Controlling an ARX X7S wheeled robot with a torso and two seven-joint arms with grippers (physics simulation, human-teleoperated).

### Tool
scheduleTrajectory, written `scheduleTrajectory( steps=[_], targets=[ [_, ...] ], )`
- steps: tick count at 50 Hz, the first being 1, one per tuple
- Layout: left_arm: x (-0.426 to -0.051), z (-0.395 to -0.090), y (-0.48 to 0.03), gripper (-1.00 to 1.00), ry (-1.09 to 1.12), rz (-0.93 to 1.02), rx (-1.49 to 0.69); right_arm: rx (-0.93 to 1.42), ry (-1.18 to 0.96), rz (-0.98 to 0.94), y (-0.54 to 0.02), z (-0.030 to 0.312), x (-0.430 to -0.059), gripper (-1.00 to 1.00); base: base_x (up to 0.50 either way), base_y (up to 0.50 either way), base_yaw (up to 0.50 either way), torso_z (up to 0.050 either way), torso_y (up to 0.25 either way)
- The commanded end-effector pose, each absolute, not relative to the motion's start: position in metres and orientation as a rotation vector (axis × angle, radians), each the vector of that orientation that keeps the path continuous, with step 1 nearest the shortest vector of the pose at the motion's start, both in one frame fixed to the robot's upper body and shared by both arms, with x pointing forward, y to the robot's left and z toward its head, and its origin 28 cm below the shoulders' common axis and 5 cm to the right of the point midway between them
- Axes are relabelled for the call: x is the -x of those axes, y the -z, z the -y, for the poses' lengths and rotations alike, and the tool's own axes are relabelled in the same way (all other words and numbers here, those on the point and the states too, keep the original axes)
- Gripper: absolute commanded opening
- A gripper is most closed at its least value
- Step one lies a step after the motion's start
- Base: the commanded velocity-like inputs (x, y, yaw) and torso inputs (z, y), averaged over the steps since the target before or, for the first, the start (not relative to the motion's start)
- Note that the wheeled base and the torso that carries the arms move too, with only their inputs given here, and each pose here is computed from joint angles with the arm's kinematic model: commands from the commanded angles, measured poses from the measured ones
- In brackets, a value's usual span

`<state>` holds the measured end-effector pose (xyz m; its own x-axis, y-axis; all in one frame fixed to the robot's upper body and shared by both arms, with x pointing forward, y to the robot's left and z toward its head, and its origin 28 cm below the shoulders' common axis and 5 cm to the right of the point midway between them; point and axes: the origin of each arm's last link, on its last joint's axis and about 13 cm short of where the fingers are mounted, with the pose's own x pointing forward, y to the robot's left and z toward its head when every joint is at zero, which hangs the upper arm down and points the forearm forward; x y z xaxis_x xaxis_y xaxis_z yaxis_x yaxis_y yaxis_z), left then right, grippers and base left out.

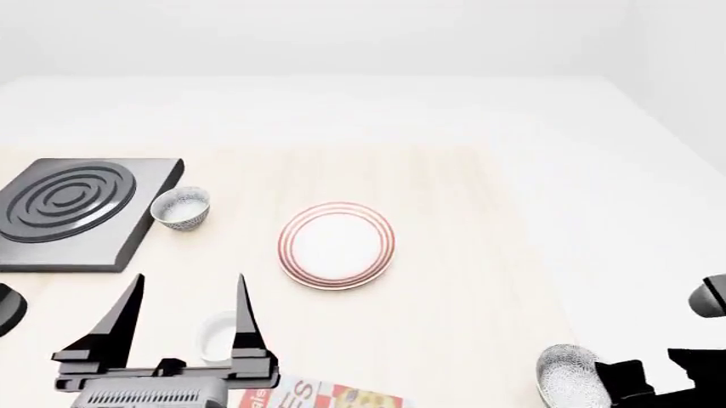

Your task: Pick the akita bowl next to the cookies box and place it on the plate.

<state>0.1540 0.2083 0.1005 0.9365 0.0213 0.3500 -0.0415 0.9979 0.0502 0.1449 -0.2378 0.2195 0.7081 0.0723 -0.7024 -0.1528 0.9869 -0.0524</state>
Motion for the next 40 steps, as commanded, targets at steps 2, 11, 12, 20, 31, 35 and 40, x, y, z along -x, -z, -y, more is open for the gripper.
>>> scheduleTrajectory(
  steps=[2, 11, 12, 20, 31, 35, 40],
  targets=[
    [-0.156, -0.208, -0.099, 1.00, -0.032, 0.350, -0.060, 0.099, -0.194, -0.869, -0.231, 0.239, -0.144, 1.00, 0.00, 0.00, 0.00, 0.000, 0.000],
    [-0.155, -0.208, -0.098, 1.00, -0.028, 0.346, -0.057, 0.080, -0.182, -0.878, -0.221, 0.239, -0.147, 1.00, 0.00, 0.00, 0.00, 0.000, 0.000],
    [-0.155, -0.208, -0.098, 1.00, -0.028, 0.346, -0.058, 0.077, -0.182, -0.879, -0.220, 0.239, -0.148, 1.00, 0.00, 0.00, 0.00, 0.000, 0.000],
    [-0.156, -0.207, -0.096, 1.00, -0.026, 0.341, -0.060, 0.045, -0.134, -0.877, -0.214, 0.249, -0.150, 1.00, 0.00, 0.00, 0.00, 0.000, 0.000],
    [-0.156, -0.206, -0.094, 1.00, -0.018, 0.339, -0.066, 0.030, -0.090, -0.873, -0.203, 0.258, -0.156, 1.00, 0.00, 0.00, 0.00, 0.000, 0.000],
    [-0.157, -0.207, -0.094, 1.00, -0.019, 0.337, -0.065, 0.025, -0.090, -0.883, -0.195, 0.258, -0.159, 1.00, 0.00, 0.00, 0.00, 0.000, 0.000],
    [-0.158, -0.207, -0.092, 1.00, -0.019, 0.337, -0.063, 0.024, -0.084, -0.891, -0.189, 0.259, -0.164, 1.00, 0.00, 0.00, 0.00, 0.000, 0.000]
  ],
)
